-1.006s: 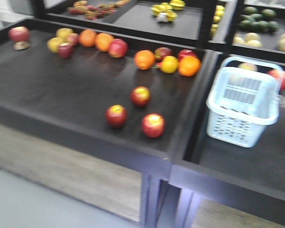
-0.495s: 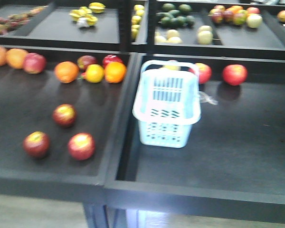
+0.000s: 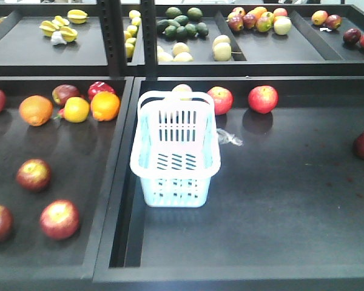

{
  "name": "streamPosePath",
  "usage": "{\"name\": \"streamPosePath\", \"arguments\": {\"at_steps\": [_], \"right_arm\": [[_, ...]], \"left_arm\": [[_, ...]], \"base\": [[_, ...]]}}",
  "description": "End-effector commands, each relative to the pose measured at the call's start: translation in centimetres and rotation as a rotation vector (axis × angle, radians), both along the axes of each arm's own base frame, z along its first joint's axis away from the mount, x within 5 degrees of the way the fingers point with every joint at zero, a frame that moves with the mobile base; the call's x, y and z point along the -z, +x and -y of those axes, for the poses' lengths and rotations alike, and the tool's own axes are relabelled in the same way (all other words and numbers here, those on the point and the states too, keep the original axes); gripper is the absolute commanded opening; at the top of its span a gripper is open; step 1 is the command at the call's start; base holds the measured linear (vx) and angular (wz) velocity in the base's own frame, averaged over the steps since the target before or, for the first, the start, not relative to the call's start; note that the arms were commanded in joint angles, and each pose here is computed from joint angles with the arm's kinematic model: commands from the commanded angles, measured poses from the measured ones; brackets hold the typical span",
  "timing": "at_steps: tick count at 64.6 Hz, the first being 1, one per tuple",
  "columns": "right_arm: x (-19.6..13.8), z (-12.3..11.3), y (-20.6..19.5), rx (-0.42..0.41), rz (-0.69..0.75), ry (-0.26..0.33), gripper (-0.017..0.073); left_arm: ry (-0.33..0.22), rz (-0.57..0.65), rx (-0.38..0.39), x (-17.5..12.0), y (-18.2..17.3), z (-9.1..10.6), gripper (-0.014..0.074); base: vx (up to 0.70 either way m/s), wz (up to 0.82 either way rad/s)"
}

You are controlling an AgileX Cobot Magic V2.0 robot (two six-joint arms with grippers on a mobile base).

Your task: Pick three apples into basket with both arms

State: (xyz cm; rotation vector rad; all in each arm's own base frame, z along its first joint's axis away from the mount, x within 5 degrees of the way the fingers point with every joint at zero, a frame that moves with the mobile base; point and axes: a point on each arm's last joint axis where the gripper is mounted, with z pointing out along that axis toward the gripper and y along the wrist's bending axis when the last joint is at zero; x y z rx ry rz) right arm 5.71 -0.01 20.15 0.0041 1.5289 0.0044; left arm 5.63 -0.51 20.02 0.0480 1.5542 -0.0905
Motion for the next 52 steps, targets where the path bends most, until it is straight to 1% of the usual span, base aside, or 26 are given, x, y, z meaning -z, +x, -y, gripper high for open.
{"name": "streamPosePath", "arguments": {"at_steps": [1,27,52], "right_arm": [[-0.40,-0.04,0.12,-0.004,0.049,-0.012,-0.0009],[-0.40,-0.04,0.12,-0.004,0.049,-0.012,-0.0009],[-0.40,-0.04,0.12,-0.004,0.049,-0.012,-0.0009]], "left_arm": [[-0.015,0.060,-0.004,0.05,-0.05,-0.05,-0.0006],[-0.015,0.060,-0.004,0.05,-0.05,-0.05,-0.0006],[-0.015,0.060,-0.004,0.05,-0.05,-0.05,-0.0006]], "base": [[0.15,-0.10],[0.11,-0.08],[0.06,0.01]]}}
